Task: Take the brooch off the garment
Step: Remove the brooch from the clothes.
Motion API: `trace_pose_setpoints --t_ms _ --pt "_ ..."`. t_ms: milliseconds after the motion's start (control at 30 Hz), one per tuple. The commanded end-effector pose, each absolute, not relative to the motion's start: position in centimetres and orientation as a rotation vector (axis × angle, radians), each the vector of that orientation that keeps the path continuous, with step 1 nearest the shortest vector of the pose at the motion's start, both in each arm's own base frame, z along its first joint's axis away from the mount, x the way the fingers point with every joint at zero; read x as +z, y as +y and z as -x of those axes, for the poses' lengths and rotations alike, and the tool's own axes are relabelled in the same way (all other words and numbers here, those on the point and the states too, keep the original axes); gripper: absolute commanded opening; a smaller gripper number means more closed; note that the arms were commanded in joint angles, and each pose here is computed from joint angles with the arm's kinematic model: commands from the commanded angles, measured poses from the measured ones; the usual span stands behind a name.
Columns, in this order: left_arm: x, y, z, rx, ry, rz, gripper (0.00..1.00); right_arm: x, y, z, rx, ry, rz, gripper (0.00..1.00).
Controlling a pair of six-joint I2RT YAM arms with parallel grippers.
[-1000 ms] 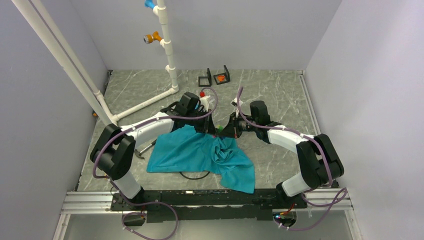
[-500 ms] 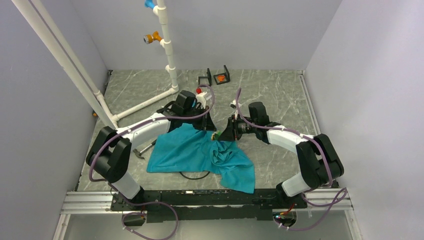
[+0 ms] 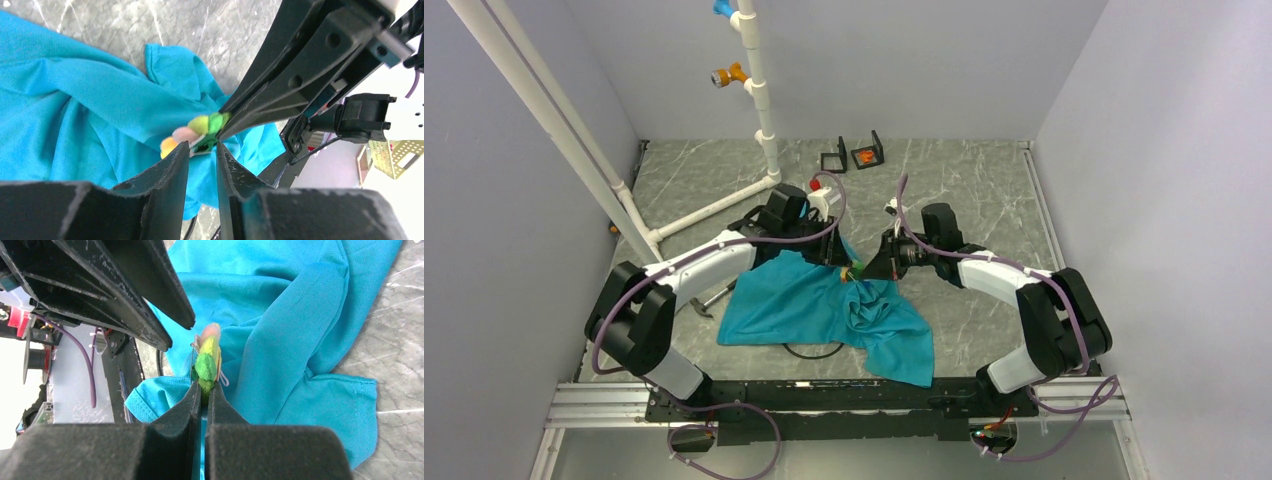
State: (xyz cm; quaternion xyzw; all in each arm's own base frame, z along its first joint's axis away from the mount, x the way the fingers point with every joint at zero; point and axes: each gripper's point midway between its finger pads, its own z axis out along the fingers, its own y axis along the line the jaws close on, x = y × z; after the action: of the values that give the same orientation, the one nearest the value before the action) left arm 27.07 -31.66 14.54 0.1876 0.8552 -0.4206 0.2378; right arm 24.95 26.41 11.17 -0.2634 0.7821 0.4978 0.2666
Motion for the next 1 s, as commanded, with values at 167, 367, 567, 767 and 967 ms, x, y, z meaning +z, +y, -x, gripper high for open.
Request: trace_pose_setpoints --t_ms 167,367,567,767,967 --pt "13.7 -31.4 -24.6 -1.198 2.406 -0.492 0.34 12.9 26.4 -26.3 1.324 2.042 0.654 0.00" --pt "13.9 -32.2 -25.6 -1.199 2.400 -0.477 0.35 13.1 26.5 -25.9 1.347 2.027 0.671 0.00" --pt "13.5 -32.7 -26.0 -1.207 2.413 -0.463 0.33 13.3 26.7 -25.6 1.370 2.016 0.683 0.00" --pt "13.9 -33.4 -26.3 -1.247 2.400 -0.458 0.29 13.2 26.8 -25.2 1.373 2.008 0.702 0.00" --pt "14.8 -34.2 -25.7 -1.346 2.364 -0.475 0.24 12.7 26.7 -25.4 1.340 2.021 0.710 0.00"
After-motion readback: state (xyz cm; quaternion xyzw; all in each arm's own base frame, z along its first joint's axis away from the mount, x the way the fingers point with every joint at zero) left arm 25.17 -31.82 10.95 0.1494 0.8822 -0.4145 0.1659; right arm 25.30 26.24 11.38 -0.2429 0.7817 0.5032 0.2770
